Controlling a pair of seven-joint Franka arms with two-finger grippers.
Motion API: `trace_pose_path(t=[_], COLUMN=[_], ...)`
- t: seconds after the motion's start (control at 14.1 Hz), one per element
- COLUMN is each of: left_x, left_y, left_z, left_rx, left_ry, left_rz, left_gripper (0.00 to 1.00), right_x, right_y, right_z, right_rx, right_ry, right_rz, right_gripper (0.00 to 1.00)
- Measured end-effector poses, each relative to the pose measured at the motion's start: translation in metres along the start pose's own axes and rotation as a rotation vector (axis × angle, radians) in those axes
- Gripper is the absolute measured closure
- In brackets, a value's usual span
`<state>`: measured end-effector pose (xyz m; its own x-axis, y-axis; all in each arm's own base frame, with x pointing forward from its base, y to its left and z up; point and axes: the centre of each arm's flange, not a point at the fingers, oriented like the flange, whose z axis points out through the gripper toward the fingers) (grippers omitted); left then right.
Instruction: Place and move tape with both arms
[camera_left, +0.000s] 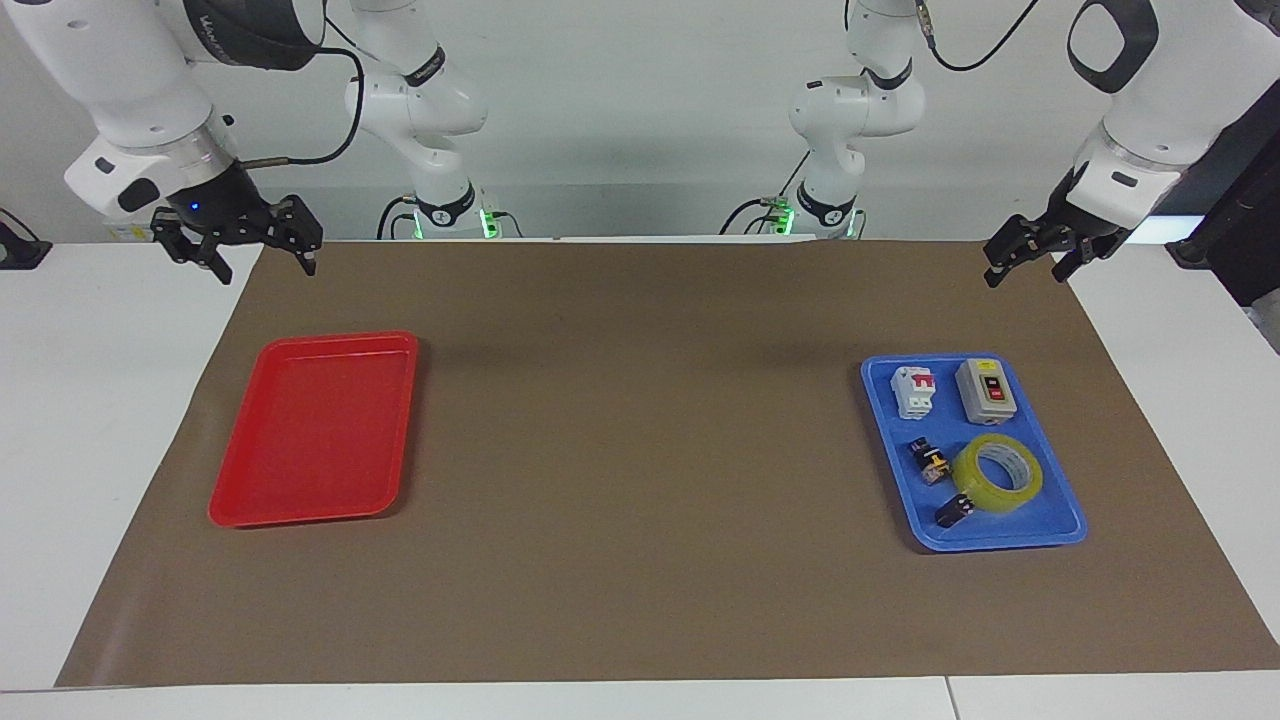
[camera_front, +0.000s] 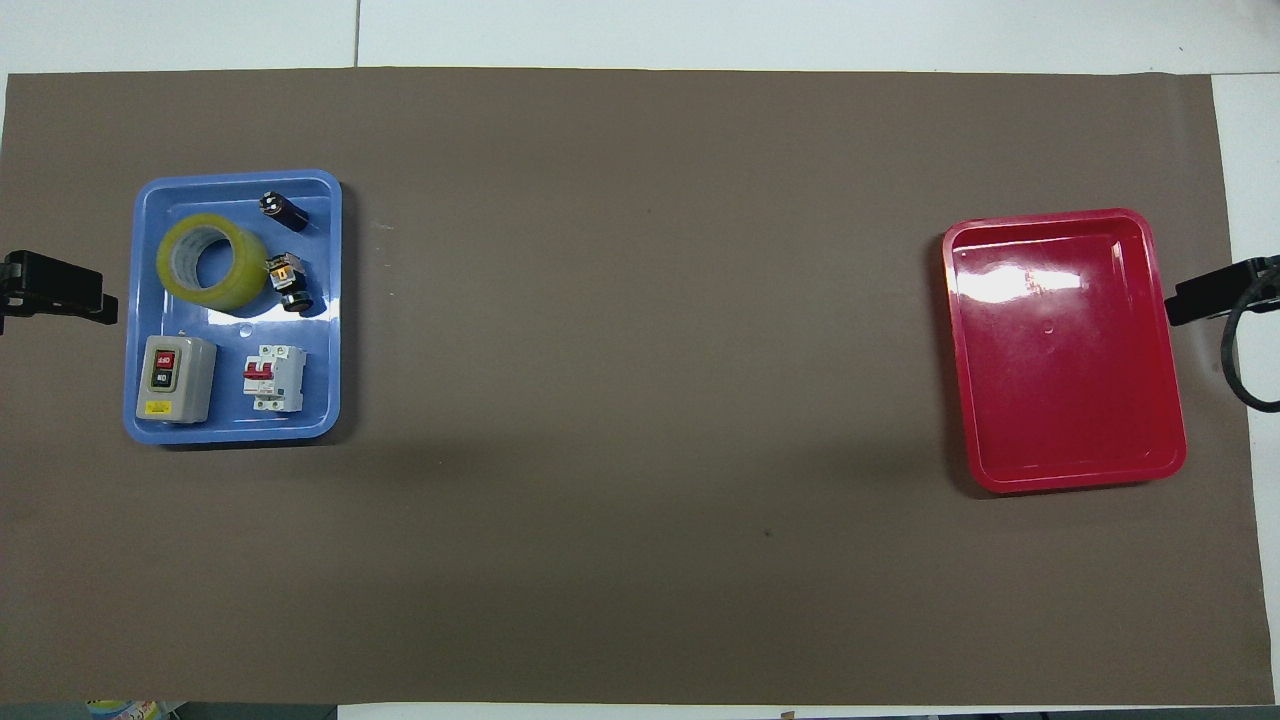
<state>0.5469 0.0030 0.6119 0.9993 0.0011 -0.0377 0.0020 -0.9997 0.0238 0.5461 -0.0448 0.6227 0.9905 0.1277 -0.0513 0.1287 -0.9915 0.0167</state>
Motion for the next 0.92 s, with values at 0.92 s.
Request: trace_pose_path(t=[0.92], left_x=[-0.0004], left_y=[-0.0031], left_z=[0.0042], left_rx=[0.024], left_ry=[-0.012], left_rz=[0.109], left_gripper=[0.0], right_x=[-0.0002], right_y=[0.0007], right_z=[0.0], right_rx=[0.0], right_ry=[0.0], right_rz=[0.001], right_gripper=[0.0])
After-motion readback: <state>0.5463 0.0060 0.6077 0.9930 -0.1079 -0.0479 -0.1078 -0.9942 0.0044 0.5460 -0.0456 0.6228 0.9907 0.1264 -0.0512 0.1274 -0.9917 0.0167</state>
